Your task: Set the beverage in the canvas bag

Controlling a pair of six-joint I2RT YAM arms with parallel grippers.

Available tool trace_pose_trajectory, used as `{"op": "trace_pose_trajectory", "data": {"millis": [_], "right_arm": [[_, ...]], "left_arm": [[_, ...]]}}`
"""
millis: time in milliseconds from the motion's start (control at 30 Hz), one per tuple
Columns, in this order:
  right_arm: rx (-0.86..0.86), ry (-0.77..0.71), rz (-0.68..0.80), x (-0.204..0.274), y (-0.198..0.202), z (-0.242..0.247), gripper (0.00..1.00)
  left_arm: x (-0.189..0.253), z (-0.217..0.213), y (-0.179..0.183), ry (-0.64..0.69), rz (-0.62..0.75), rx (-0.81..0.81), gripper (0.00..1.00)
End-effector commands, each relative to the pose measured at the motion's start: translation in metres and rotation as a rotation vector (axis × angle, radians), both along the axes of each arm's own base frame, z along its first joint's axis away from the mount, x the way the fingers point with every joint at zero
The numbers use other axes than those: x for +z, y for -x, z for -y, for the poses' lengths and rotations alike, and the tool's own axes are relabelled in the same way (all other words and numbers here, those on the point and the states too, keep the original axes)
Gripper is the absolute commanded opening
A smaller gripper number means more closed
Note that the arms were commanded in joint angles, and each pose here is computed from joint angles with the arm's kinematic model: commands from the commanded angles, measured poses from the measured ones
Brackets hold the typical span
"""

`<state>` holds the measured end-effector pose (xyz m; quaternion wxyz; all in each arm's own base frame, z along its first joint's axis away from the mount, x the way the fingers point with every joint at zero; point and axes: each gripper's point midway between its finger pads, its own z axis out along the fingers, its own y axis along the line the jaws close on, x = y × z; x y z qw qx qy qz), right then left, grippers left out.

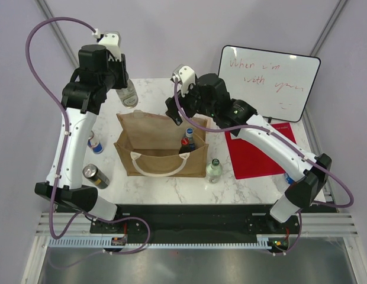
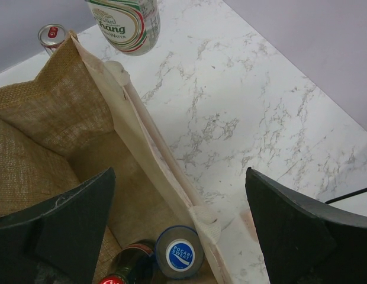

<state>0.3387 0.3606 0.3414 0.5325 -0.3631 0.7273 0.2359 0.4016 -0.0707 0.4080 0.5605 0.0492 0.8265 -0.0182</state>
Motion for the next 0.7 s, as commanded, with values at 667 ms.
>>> {"op": "trace_pose_trajectory", "data": {"millis": [667], "right_arm": [[-0.022, -0.090, 0.033, 0.034, 0.025, 0.019, 0.98]], "left_arm": [[0.142, 0.030, 0.083, 0.145, 0.342, -0.230, 0.02]]}}
